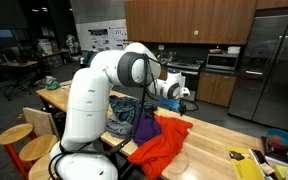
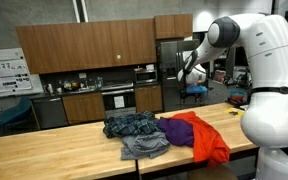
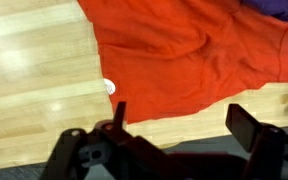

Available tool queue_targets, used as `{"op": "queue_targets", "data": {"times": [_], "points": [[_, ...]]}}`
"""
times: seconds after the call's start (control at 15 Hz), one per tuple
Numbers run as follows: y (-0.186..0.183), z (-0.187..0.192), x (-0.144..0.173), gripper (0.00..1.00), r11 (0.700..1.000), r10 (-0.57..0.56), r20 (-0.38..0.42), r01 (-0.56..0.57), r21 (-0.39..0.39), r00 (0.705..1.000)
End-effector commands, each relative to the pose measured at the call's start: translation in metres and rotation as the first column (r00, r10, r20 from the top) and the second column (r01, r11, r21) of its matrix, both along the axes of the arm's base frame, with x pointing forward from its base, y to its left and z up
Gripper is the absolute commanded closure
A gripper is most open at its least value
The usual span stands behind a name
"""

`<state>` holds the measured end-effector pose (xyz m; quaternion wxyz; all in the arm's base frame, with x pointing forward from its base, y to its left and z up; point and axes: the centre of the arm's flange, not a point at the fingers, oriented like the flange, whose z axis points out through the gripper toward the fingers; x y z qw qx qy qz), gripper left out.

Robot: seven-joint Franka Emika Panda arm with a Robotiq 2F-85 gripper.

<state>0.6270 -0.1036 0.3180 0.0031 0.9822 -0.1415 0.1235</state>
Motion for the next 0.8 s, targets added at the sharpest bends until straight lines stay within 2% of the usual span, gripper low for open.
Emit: {"op": "queue_targets", "data": {"times": [0.0, 0.4, 0.73], "points": [[-0.013, 0.019, 0.028, 0.0, 0.997, 0.066, 0.011, -0.067, 0.036, 0.998], [-0.016, 0.013, 0.074, 0.0, 0.98, 0.137, 0.03, -0.14, 0.138, 0.99], [-0.016, -0.021, 0.1, 0.0, 0.975, 0.13, -0.043, -0.119, 0.188, 0.991]]}}
